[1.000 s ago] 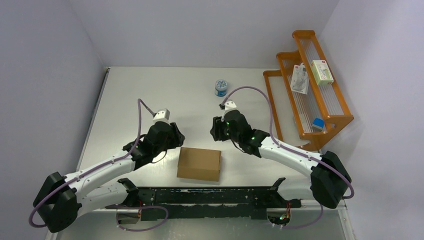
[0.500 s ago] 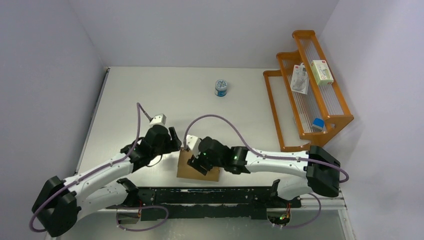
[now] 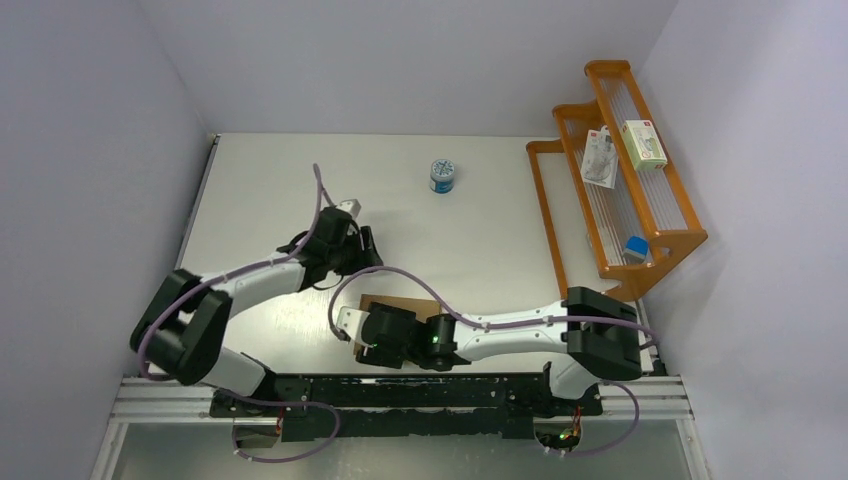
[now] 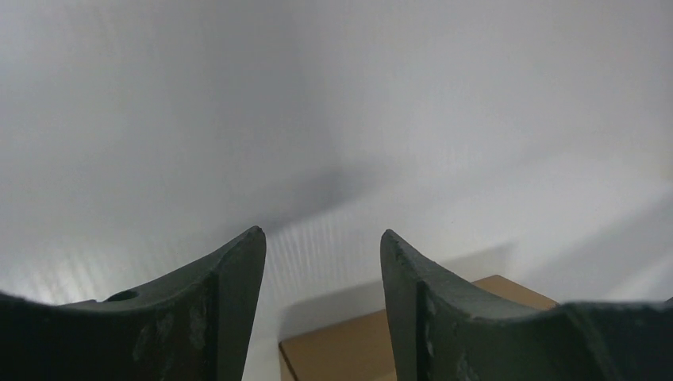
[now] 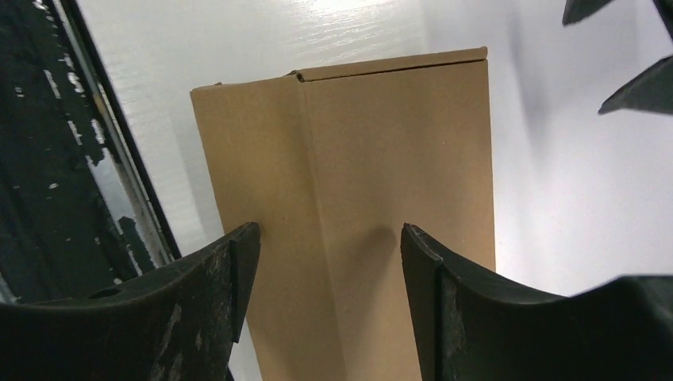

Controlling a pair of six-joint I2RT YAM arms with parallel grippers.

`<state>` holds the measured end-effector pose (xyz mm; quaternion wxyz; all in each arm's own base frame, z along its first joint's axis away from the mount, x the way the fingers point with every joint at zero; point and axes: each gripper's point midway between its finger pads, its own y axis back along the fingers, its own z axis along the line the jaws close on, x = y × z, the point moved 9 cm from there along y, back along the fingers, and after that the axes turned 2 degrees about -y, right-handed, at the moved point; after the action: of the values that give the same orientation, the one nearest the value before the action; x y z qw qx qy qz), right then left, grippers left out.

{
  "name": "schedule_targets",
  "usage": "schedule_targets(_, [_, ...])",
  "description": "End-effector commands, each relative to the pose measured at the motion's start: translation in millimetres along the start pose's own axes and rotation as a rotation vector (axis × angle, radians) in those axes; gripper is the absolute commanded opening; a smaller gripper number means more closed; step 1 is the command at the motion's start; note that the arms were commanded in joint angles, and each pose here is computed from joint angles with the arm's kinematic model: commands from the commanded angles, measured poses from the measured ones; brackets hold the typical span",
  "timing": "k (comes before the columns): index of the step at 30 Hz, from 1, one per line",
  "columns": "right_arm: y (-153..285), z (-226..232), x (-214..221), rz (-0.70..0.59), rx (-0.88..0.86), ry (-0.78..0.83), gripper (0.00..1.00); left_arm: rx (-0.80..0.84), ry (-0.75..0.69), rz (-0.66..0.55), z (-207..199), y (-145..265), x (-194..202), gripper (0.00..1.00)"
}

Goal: Fold the paper box

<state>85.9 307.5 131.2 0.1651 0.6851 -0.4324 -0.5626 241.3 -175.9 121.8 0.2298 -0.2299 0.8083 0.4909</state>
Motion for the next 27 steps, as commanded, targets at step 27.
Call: schedule_targets(27, [-46.0, -20.6, 6.0, 0.105, 0.459, 0.226, 0.59, 0.257, -0.143, 0.412, -10.6, -39.1, 71.6, 0.37])
